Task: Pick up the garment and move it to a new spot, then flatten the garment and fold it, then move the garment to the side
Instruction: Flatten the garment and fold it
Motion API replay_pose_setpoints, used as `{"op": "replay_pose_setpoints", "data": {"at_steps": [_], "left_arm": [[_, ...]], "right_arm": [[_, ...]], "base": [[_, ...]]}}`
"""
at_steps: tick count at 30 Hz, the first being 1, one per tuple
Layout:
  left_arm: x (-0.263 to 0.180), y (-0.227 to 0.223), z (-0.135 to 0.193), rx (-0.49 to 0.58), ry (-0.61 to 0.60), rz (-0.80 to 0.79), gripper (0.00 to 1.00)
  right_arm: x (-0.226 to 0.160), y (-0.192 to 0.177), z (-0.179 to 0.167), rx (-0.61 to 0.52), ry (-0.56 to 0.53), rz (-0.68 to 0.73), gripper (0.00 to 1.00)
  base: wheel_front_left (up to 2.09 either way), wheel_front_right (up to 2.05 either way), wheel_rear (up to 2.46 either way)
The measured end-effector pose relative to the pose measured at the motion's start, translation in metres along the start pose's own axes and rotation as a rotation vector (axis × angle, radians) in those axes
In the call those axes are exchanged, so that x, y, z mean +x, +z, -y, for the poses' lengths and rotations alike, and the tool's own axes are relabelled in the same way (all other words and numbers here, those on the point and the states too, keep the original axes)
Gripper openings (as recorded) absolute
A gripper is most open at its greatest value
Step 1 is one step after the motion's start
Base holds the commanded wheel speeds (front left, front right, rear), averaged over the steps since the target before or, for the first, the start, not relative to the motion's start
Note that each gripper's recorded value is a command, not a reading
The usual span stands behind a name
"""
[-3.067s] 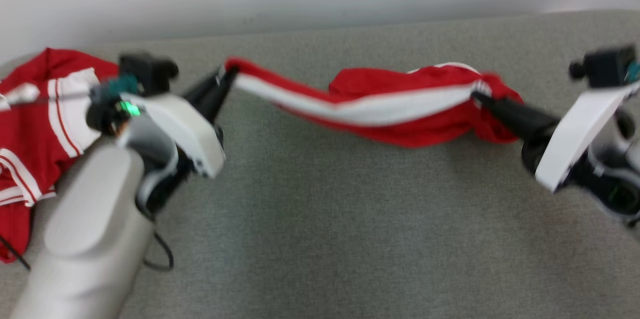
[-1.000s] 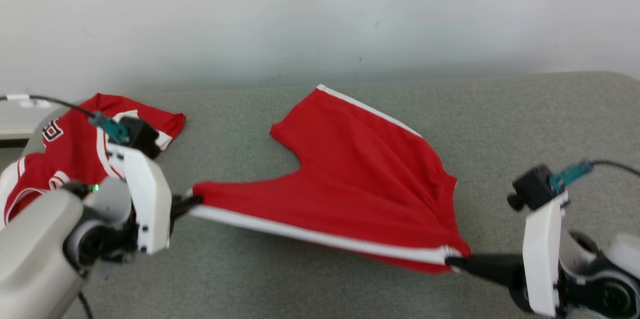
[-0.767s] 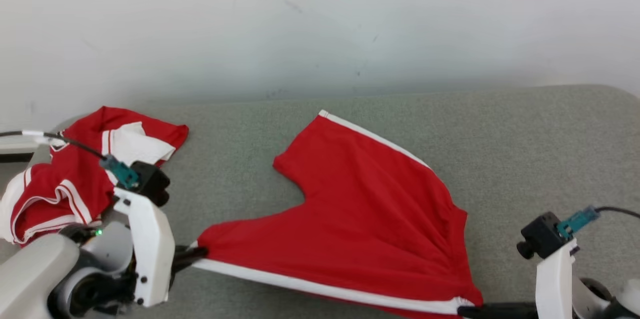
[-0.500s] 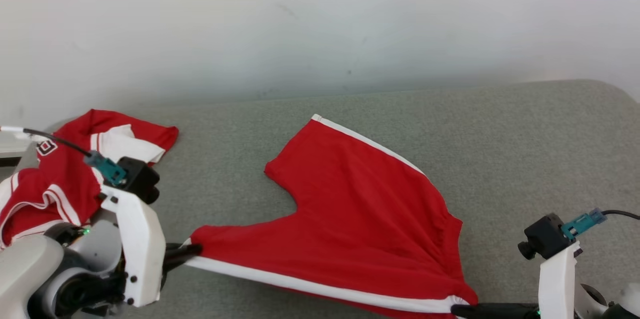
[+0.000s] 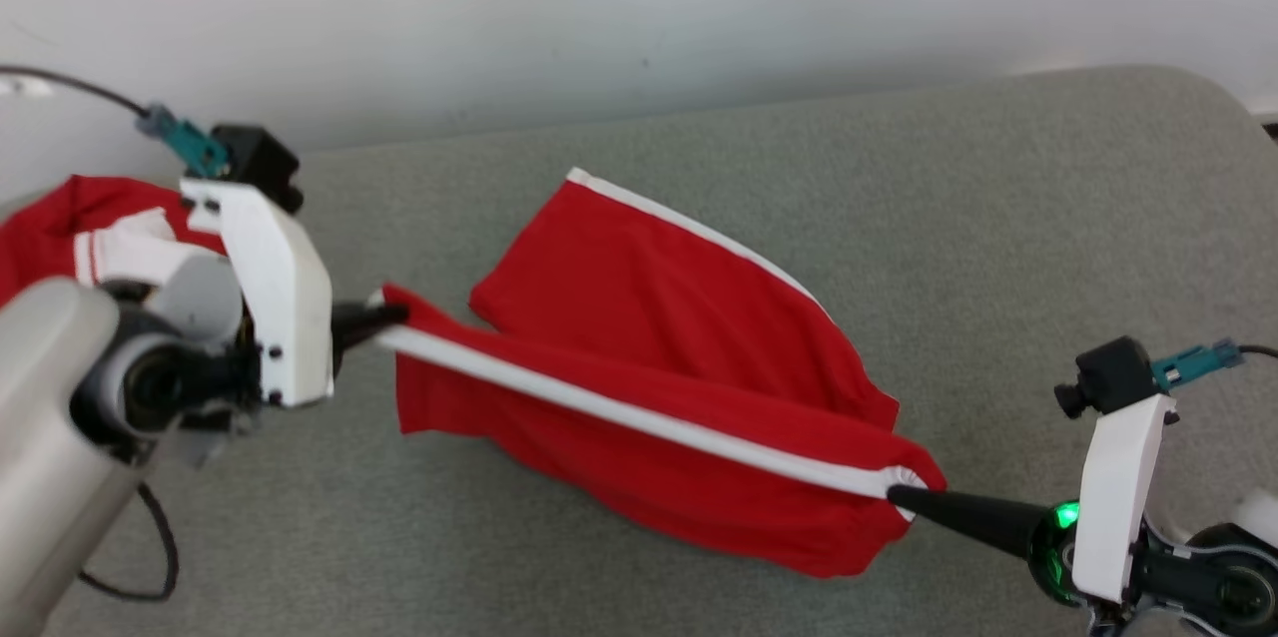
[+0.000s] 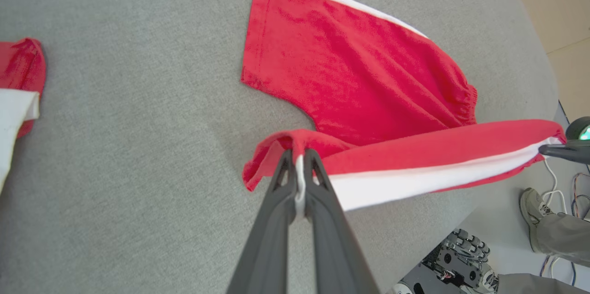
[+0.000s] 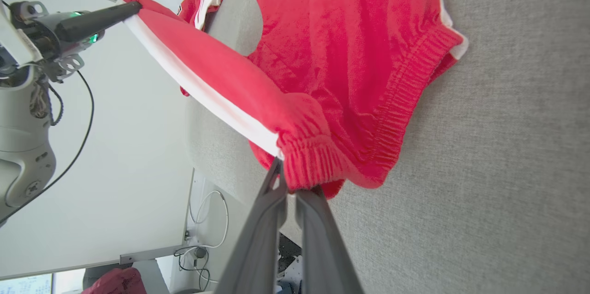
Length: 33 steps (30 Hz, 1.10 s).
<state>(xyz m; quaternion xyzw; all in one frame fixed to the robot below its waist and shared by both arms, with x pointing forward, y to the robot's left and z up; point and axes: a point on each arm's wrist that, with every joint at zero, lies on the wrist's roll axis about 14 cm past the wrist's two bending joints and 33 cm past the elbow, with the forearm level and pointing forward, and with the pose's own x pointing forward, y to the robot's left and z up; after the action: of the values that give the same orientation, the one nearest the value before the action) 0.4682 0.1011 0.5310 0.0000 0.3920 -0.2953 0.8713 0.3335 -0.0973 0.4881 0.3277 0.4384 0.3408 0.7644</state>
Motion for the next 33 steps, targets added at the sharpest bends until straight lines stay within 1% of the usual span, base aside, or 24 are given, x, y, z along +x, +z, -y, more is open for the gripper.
{"op": "replay_pose_setpoints", "data": {"at_steps": [1, 2, 6, 10, 15, 16, 17, 18, 22, 27, 31, 32, 33], "left_arm": [[0.000, 0.000, 0.000, 0.000, 0.000, 0.000, 0.00], [0.013, 0.014, -0.006, 0.001, 0.007, 0.008, 0.00], [0.042, 0.038, -0.012, -0.012, -0.006, 0.023, 0.00], [0.074, 0.052, -0.019, -0.026, -0.010, 0.012, 0.00], [0.115, 0.065, -0.025, -0.010, -0.018, -0.002, 0.00], [0.115, 0.065, -0.025, -0.010, -0.018, -0.002, 0.00], [0.131, 0.071, -0.025, -0.012, -0.031, 0.000, 0.00], [0.131, 0.071, -0.025, -0.012, -0.031, 0.000, 0.00], [0.161, 0.075, -0.027, -0.006, -0.031, -0.008, 0.00], [0.198, 0.073, -0.031, -0.053, -0.036, -0.020, 0.00], [0.212, 0.065, -0.033, -0.066, -0.034, -0.045, 0.00], [0.215, 0.065, -0.034, -0.069, -0.031, -0.040, 0.16], [0.217, 0.066, -0.034, -0.070, -0.032, -0.037, 0.44]], "right_arm": [[0.000, 0.000, 0.000, 0.000, 0.000, 0.000, 0.00], [0.002, 0.009, 0.008, 0.047, -0.004, 0.027, 0.00], [0.010, 0.022, 0.020, 0.109, -0.007, 0.062, 0.00], [0.019, 0.032, 0.026, 0.161, 0.008, 0.088, 0.00], [0.025, 0.048, 0.034, 0.212, 0.017, 0.135, 0.00], [0.025, 0.048, 0.034, 0.212, 0.017, 0.135, 0.00], [0.027, 0.051, 0.042, 0.243, 0.011, 0.155, 0.00], [0.027, 0.051, 0.042, 0.243, 0.011, 0.155, 0.00], [0.029, 0.053, 0.051, 0.284, 0.001, 0.174, 0.00], [0.034, 0.050, 0.062, 0.318, -0.016, 0.180, 0.00], [0.037, 0.050, 0.065, 0.329, -0.019, 0.181, 0.00], [0.038, 0.051, 0.066, 0.330, -0.019, 0.183, 0.00], [0.039, 0.052, 0.066, 0.328, -0.019, 0.185, 0.00]], "base": [[0.00, 0.00, 0.00], [0.00, 0.00, 0.00], [0.00, 0.00, 0.00], [0.00, 0.00, 0.00], [0.00, 0.00, 0.00], [0.00, 0.00, 0.00], [0.00, 0.00, 0.00], [0.00, 0.00, 0.00], [0.00, 0.00, 0.00], [0.00, 0.00, 0.00], [0.00, 0.00, 0.00], [0.00, 0.00, 0.00], [0.00, 0.00, 0.00]]}}
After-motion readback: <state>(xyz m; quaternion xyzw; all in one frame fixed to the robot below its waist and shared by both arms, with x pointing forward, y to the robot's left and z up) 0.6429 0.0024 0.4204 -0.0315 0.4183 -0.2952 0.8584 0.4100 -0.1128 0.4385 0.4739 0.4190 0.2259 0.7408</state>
